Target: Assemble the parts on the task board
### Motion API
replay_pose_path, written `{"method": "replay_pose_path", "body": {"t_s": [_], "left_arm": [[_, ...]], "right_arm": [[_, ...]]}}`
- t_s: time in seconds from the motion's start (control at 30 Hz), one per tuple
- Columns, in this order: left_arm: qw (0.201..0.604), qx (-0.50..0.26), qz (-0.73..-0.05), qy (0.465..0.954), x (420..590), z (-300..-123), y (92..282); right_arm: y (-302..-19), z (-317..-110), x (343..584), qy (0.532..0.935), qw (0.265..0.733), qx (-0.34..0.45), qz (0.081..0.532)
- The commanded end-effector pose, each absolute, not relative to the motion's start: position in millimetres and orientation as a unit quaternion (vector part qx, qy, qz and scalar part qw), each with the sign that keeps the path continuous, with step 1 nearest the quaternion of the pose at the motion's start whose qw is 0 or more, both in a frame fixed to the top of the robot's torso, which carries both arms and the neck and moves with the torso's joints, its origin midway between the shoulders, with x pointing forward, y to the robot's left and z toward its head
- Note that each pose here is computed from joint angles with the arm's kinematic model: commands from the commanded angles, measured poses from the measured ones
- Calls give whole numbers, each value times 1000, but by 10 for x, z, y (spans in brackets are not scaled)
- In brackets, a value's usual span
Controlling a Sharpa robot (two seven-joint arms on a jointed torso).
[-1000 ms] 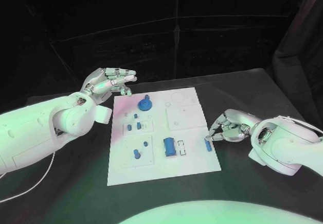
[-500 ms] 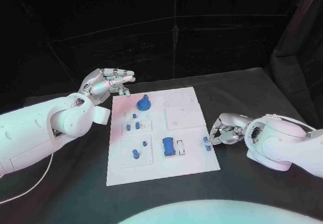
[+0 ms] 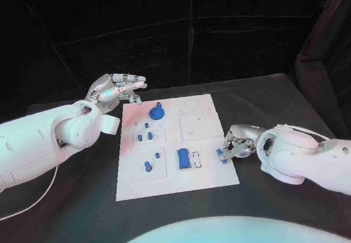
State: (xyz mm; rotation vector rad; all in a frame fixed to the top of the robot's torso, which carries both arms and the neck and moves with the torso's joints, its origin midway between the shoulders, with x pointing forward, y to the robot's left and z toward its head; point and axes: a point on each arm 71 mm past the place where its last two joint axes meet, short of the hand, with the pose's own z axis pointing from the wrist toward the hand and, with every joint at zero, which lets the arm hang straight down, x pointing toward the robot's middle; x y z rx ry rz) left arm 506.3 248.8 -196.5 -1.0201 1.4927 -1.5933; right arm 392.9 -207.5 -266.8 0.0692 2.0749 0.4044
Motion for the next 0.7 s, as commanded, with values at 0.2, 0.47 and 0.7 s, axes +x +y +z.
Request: {"method": "replay_pose_path", "body": {"t_s": [0.2,0.47,0.7], "left_arm": [[354,-393,-623,576,5065,-1949,2479],[353,-393,-623,577,5063,-1950,2487],[352,-393,-623,577,5061,-1952,2486]], "right_arm": [[-2003,-2728,3955,852,505,-84,110],[-1927,-2737,3949,844,514,-120,98],[-1942,-2685,3912,838,531,-25,125]]}}
